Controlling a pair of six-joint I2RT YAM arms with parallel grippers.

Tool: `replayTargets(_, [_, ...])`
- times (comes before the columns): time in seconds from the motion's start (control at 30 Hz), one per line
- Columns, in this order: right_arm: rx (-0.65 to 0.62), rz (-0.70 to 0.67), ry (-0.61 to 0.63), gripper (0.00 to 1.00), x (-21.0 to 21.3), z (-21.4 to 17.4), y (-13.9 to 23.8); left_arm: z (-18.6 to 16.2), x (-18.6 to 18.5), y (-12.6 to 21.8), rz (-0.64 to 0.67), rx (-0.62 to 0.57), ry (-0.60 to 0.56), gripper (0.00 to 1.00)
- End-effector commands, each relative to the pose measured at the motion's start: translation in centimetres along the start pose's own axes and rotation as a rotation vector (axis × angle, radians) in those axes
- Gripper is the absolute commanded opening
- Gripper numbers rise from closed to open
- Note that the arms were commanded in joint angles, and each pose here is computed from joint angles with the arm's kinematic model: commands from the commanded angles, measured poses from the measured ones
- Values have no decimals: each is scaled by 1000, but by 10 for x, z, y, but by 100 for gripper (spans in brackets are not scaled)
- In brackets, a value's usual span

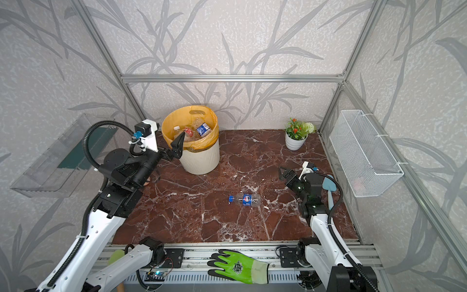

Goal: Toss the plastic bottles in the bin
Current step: 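Lower the right gripper onto the remaining Pepsi bottle while the left gripper draws back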

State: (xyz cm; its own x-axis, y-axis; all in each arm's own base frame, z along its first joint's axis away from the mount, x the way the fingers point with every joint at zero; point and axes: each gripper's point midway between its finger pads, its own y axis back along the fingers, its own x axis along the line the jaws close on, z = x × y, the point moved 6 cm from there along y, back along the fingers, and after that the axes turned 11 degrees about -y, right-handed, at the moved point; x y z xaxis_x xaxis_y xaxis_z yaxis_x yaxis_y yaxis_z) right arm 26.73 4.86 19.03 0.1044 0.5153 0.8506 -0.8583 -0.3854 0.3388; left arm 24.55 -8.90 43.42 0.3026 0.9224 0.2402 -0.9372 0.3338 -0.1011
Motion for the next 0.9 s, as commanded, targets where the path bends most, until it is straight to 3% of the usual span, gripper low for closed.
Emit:
replayTargets(0.0, [79,-16,157,99,16,-9,-8,-18,-7,15,-3,23,96,99])
replayTargets(0.33, [447,-38,756,97,54,-53,-41,-105,0,74,222,205,263,99])
replayTargets(0.5, [635,-25,1012,97,64,-87,-46,-143,14,99,443,280,380,99])
replayTargets(0.73, [838,-64,1240,95,55,-135,-55,-172,14,108,533,341,460,99])
replayTargets(0.87, [937,-102,1309,93,49,-151,-58,-181,13,111,554,370,472,99])
